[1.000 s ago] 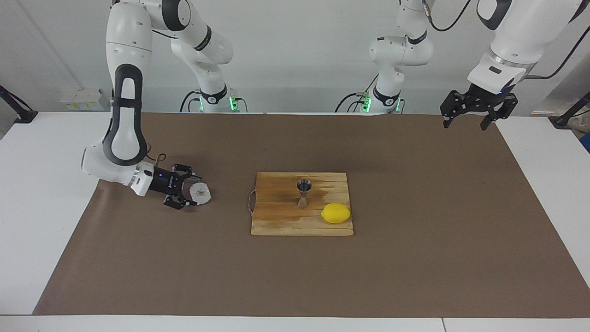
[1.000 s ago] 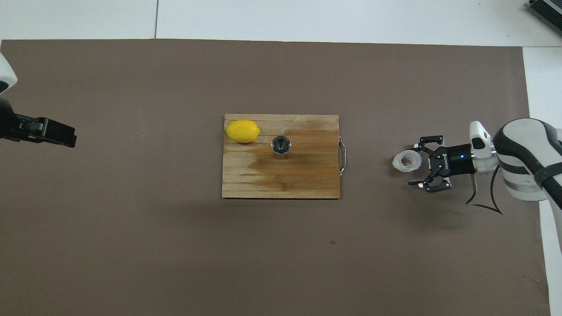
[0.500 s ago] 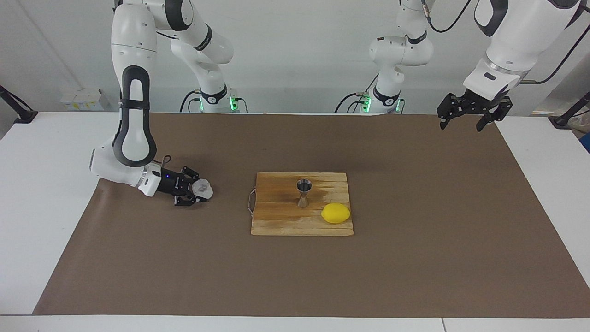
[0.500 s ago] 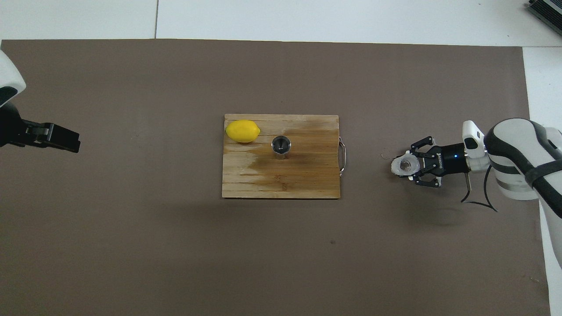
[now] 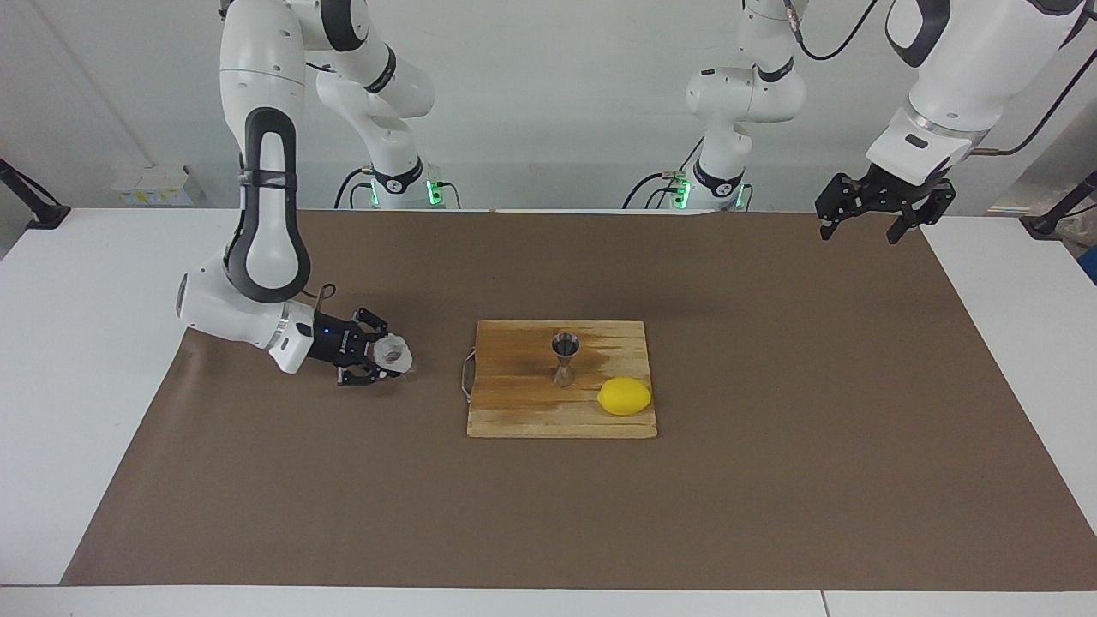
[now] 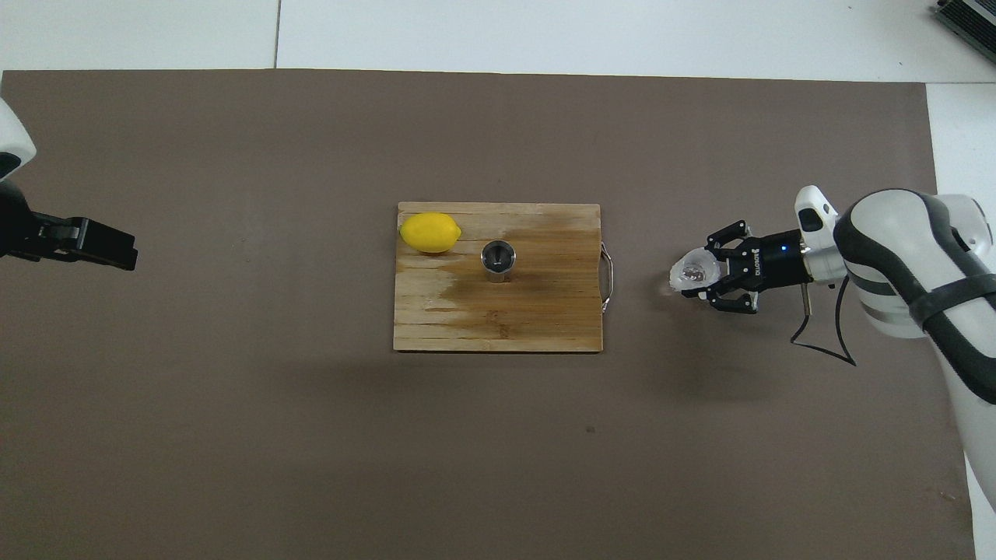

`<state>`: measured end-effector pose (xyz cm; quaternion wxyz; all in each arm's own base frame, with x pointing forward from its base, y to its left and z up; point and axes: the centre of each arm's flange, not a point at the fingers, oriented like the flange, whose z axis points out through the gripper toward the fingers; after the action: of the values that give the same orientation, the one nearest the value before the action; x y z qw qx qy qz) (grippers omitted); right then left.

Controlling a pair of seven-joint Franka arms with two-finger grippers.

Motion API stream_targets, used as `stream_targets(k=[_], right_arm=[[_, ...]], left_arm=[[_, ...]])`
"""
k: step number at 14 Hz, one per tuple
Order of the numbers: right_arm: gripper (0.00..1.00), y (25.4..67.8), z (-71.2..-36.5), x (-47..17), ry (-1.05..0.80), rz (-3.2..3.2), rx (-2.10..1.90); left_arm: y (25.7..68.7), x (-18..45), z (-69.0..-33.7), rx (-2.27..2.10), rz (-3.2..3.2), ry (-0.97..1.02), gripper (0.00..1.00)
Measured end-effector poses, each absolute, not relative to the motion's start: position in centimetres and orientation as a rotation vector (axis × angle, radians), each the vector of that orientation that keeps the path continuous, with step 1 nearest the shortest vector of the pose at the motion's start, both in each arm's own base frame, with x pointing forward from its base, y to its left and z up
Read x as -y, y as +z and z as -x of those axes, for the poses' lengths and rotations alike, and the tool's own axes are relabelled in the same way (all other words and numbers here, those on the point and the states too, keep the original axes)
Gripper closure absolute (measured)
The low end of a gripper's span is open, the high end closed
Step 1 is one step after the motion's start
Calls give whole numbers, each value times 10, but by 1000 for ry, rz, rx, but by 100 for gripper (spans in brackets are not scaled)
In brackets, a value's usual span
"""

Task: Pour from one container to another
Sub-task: 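Lift the white cup and carry it over the dark cup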

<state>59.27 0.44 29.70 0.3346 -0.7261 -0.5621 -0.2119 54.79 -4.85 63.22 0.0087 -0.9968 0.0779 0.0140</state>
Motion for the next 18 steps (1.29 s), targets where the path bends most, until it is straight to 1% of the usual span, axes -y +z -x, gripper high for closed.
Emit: stream_targets(k=[3,5,9,13,18], right_arm=[[49,354,-595,-62,-476,2038,1309],[49,375,-594,-80,-433,2131,1240],[49,392,-590,-114,-331,2303,1168],[49,411,-583,-160,-281,2485,1127],[49,439,-567,-212,-280,2688,1148]], left_arm=[[632,49,-548,-245,3115,44,0],[632,48,-548,-242,3116,45,0],[632,48,-548,-241,3116,45,0],[632,48,-548,-241,3116,45,0],[632,48,-548,-241,3116,45,0]])
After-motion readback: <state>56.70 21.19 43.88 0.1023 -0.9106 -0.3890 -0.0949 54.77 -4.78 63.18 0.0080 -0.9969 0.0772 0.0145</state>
